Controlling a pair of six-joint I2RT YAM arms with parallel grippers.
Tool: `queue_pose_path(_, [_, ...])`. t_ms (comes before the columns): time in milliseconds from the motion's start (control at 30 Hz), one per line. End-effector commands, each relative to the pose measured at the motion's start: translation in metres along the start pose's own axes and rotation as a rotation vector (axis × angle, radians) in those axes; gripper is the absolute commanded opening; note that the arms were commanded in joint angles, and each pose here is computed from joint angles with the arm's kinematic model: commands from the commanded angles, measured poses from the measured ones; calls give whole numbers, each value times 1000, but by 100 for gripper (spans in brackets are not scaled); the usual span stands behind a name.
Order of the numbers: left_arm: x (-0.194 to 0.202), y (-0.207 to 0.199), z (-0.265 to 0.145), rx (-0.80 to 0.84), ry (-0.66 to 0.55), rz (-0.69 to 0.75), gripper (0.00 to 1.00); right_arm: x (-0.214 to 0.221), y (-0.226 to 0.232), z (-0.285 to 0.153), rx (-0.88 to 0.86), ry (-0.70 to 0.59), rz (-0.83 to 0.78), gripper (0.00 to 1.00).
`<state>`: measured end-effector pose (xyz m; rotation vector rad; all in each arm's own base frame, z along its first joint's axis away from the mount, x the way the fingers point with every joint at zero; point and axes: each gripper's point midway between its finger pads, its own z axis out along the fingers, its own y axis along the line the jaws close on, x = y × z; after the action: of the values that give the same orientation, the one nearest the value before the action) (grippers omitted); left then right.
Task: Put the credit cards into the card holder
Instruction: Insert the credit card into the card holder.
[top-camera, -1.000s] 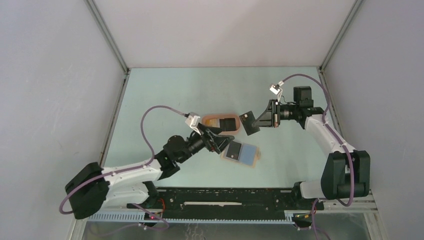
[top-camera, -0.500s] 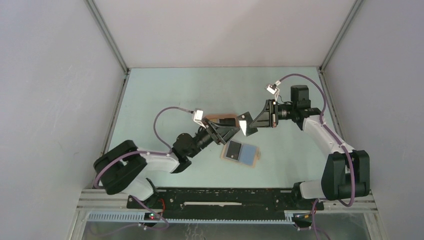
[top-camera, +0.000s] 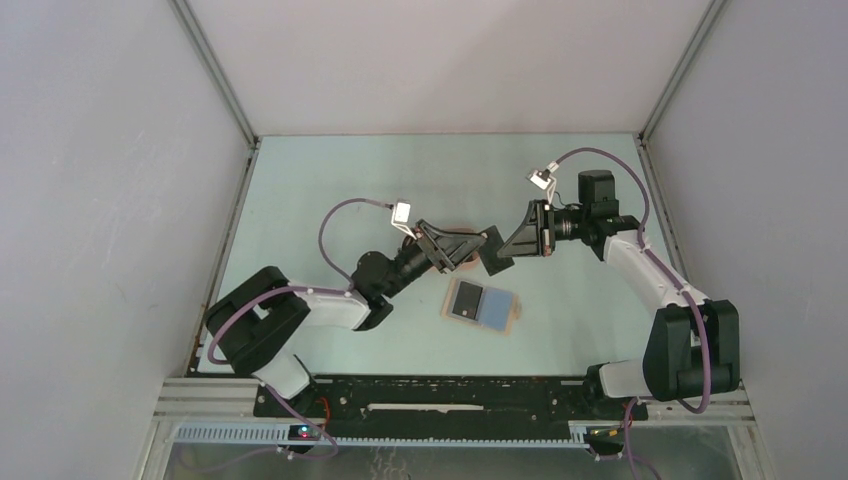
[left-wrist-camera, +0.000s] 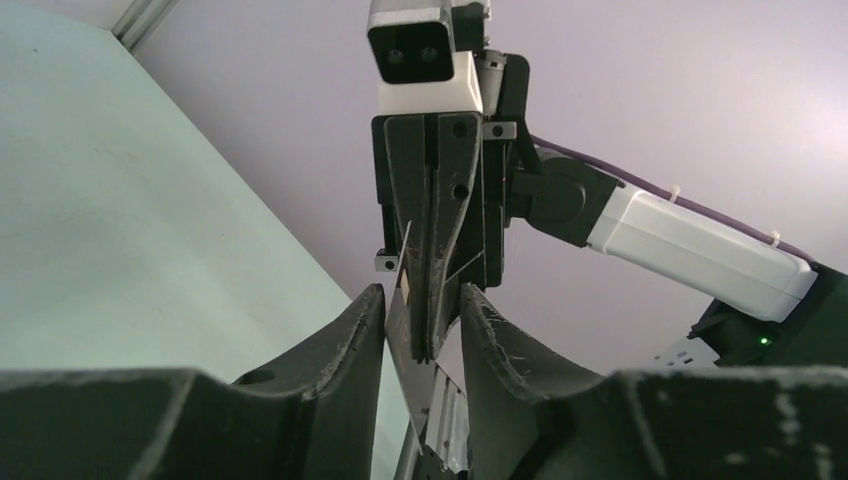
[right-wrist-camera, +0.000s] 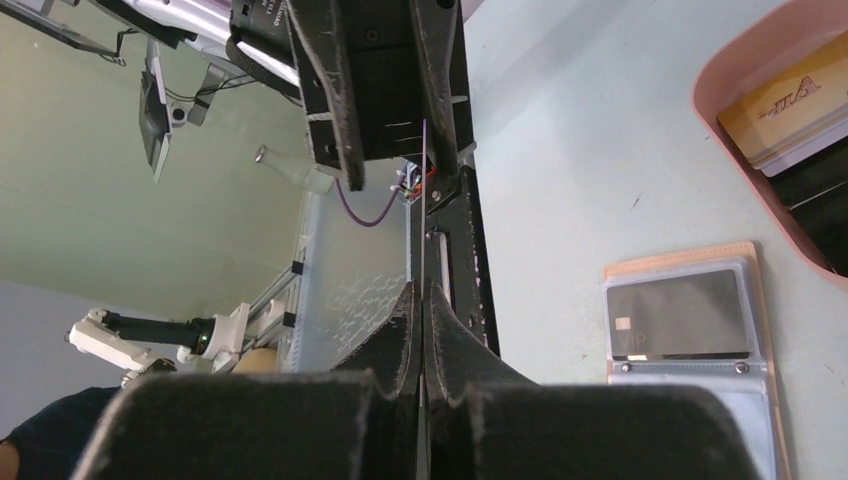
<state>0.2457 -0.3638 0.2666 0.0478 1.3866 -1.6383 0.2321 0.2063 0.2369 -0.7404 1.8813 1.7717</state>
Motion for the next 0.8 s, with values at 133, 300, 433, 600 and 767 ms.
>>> queue_pose_path(133, [-3,-18,10,101,37,1,21,0,10,2,-33,8,-54,0])
queue_pose_path(300, [-4,-17,6,109,51,28,0,0,9,2,-24,8,-64,0])
queue_pose_path(433, [-5,-20,-5,126,76,73,0,0,14,0,-4,35,-146,32])
queue_pose_path(600, [-3,-16,-32,115,141,125,0,5,15,-10,119,112,-381,59])
queue_pose_path(767, [14,13,-70,-80,319,267,0,22,-1,-31,276,214,-620,61])
